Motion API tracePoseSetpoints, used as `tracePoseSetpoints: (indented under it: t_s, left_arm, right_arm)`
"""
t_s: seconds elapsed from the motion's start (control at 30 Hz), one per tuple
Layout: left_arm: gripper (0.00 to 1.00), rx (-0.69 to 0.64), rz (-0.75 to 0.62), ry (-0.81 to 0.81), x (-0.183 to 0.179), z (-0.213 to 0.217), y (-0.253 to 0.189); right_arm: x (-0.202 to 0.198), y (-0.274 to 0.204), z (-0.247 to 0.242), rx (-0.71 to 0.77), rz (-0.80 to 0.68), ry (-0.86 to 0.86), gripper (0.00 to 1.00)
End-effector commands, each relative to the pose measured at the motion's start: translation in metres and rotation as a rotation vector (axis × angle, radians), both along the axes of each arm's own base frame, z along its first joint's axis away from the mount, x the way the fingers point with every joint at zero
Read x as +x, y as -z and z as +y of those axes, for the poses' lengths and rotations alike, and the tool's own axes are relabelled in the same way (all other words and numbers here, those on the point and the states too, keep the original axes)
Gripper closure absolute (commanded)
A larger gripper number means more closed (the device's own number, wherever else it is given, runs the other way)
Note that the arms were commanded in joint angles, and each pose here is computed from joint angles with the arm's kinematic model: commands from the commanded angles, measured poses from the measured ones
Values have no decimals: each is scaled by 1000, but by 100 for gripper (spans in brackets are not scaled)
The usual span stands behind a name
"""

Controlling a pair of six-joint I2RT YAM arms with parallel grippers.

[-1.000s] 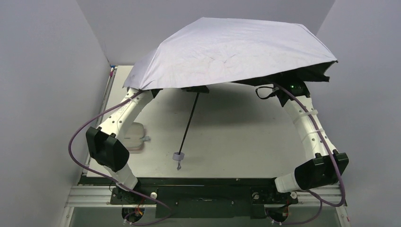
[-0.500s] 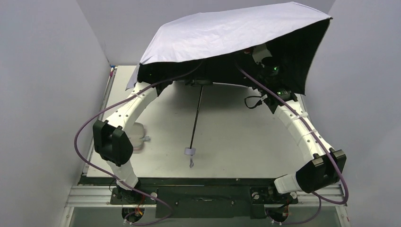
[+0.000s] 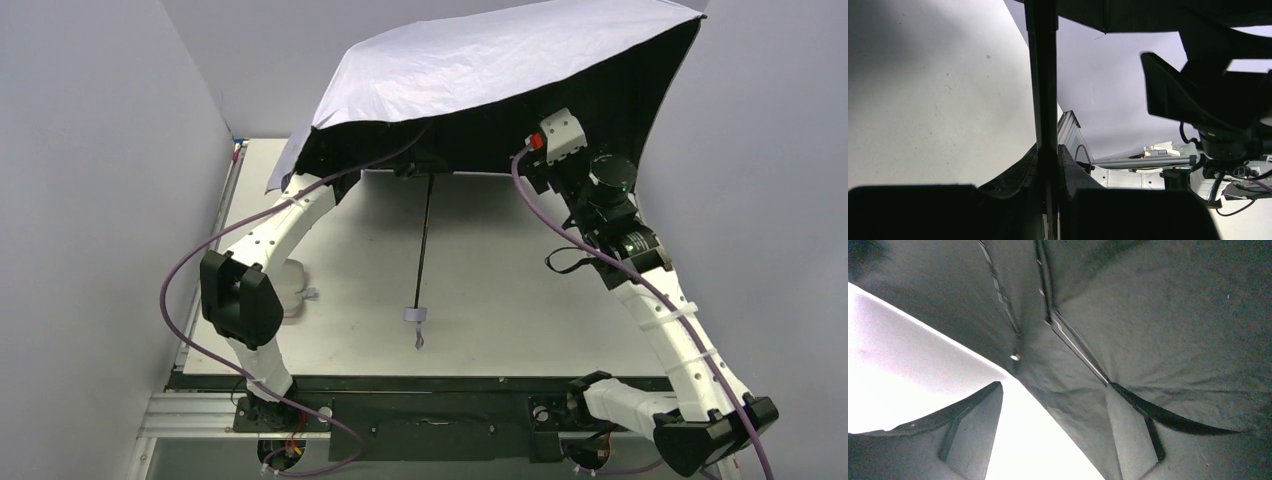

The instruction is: Open the umbrella

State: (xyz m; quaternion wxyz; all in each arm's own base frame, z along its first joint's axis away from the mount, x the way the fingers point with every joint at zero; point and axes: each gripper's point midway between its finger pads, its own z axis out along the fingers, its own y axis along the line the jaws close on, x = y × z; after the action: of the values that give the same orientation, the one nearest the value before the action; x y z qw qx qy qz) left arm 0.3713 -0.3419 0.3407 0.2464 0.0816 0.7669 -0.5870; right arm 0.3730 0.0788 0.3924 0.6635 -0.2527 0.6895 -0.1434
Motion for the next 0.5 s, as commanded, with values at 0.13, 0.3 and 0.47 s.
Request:
tracePoseSetpoints:
  t_s: [0.13,0.3,0.47]
  left_arm:
    - [100,-71,-145,29,-2,-4,-32]
    - [100,-65,-227,51,-3,-3,-33]
    - [100,-72,-427,62,5,-4,-35]
  right_arm:
    - [-33,-15,64,251,38,-305,30]
    - [-37,0,79,332,109,-332,31]
    - [-43,18,78,325,140,-331,32]
